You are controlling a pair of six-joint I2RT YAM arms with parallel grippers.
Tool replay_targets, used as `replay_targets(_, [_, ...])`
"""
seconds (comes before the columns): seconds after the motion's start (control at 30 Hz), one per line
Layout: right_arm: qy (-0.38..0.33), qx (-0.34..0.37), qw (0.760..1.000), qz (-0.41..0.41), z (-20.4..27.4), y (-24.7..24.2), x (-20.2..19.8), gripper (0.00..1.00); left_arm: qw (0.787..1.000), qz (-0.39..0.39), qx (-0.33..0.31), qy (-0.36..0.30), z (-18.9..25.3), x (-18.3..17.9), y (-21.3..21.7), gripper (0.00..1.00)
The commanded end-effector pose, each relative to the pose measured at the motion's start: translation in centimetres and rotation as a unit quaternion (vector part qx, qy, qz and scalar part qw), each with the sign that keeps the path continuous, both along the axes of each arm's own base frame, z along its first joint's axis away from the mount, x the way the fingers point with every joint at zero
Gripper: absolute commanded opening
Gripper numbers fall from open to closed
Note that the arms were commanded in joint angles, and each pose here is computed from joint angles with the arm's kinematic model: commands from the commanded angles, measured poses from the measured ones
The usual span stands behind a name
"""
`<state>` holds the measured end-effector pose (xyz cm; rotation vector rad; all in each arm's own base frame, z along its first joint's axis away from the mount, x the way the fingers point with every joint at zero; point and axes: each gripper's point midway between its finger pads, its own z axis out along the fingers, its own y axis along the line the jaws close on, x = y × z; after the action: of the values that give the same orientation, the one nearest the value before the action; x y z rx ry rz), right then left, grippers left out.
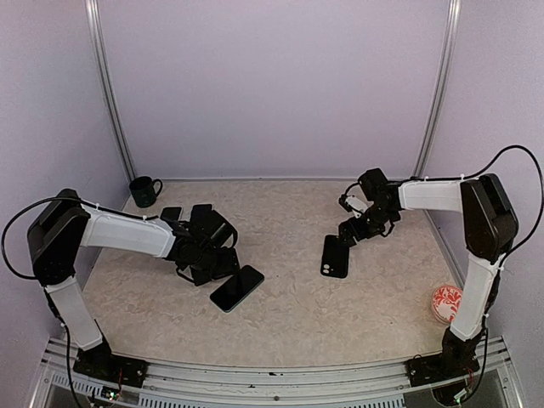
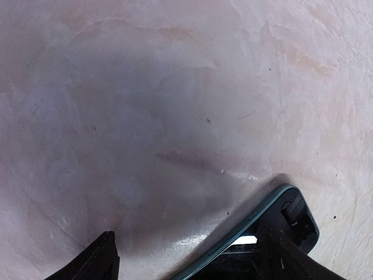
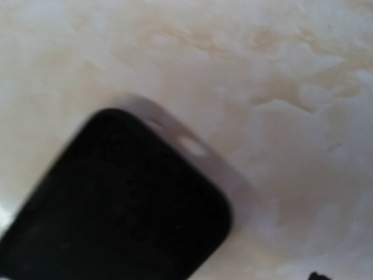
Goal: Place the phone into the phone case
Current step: Move the phone to the center of the board.
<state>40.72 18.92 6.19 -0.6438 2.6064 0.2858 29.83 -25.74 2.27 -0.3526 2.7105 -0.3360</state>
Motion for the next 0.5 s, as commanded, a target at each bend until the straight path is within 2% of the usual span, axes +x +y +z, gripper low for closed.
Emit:
replay_targets(0.0, [-0.001, -0.026, 0.999, 0.023, -0.8, -0.5, 1.2, 0.88, 0.991, -0.032, 0.065, 0.108, -5.4, -6.0, 2.1, 0.83])
replay_targets(0.2, [-0.001, -0.038, 0.998, 0.051, -1.6, 0.1, 2.6, 0.86, 0.990, -0.041, 0.057, 0.119, -6.0, -7.0, 0.9, 0.83])
replay_targets(0.33, [0.007, -0.049, 0.997, 0.065, -2.9, 0.3, 3.3, 0.74, 0.990, -0.045, 0.047, 0.125, -6.3, -7.4, 0.1, 0.83])
replay_targets(0.47, [0.022, -0.062, 0.996, 0.068, -4.3, 0.1, 3.4, 0.67, 0.990, -0.048, 0.036, 0.128, -6.2, -7.5, -0.8, 0.83])
